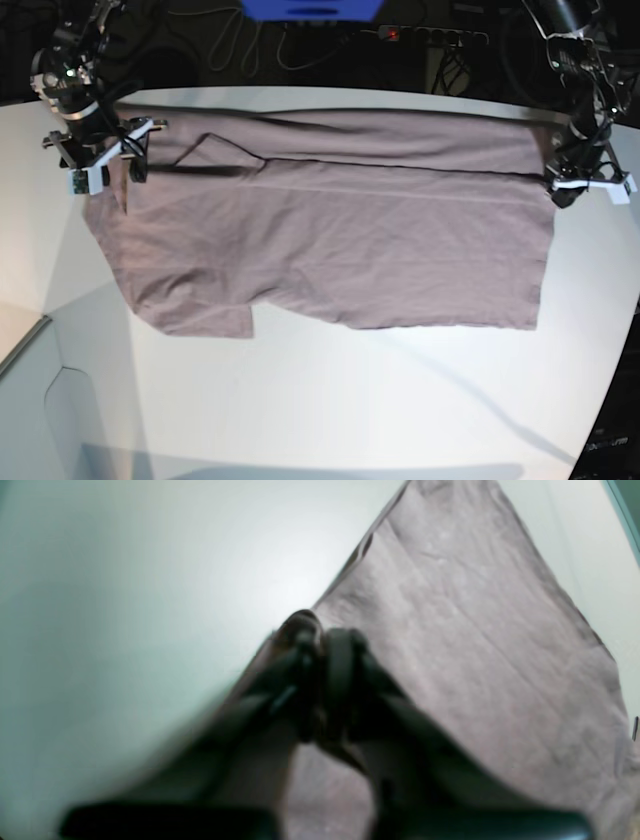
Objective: Layout the t-shirt on the table in an organized manner, then fold the t-shirt properly
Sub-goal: 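Release the shirt and reposition both grippers along the folded edge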
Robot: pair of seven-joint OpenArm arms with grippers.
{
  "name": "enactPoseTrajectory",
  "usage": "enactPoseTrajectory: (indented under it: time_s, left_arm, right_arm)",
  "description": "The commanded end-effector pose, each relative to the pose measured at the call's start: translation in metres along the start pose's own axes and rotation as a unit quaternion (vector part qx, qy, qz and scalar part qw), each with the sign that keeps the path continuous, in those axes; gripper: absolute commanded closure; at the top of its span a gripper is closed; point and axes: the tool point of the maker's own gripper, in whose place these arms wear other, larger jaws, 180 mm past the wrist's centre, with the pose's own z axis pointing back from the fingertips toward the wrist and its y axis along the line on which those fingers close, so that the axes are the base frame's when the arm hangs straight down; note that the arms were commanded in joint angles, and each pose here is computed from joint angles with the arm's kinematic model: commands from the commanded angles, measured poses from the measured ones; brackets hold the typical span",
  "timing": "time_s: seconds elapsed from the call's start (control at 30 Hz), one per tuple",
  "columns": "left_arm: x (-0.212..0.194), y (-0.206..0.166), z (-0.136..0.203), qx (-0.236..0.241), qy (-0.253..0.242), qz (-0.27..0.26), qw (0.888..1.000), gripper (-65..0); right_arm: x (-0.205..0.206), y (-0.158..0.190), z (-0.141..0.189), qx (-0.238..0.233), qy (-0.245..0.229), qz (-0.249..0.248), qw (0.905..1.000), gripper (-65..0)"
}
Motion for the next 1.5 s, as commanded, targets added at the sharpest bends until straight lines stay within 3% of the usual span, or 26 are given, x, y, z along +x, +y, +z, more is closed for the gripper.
enactPoseTrajectory:
  time_s: [0.0,0.2,0.67,0.83,1.3,1.37,1.47]
  left_arm:
    - [0.019,-0.007,-0.002,-0.012,-0.026,-0.003,1.0,0.0]
    - [0.022,-0.01,-0.002,-0.015,-0.03,-0.003,0.999,0.0]
    - [0.023,-0.011,-0.004,-0.016,-0.03,-0.002,0.999,0.0]
    - [0.022,-0.01,-0.004,-0.016,-0.03,-0.002,0.999,0.0]
    - [0.025,-0.012,-0.004,-0.017,-0.033,-0.003,0.999,0.0]
    - [0.025,-0.012,-0.003,-0.018,-0.033,-0.004,0.999,0.0]
    - [0.026,-0.013,-0.004,-0.018,-0.034,-0.004,0.999,0.0]
  right_arm:
    - [0.014,0.007,0.0,0.016,-0.024,0.011,0.9995,-35.9]
    - [0.013,0.022,-0.003,0.044,-0.017,0.038,0.9982,-35.9]
    - [0.002,0.004,-0.022,0.04,0.005,0.031,0.9987,-35.9]
    - [0.007,-0.013,-0.021,0.016,-0.002,0.018,0.9997,-35.9]
    - [-0.008,-0.006,-0.026,0.026,0.016,0.007,0.9995,-35.2]
    - [-0.007,-0.006,-0.027,0.027,0.014,0.007,0.9995,-32.0]
    - [-0.006,-0.006,-0.027,0.027,0.013,0.007,0.9995,-21.3]
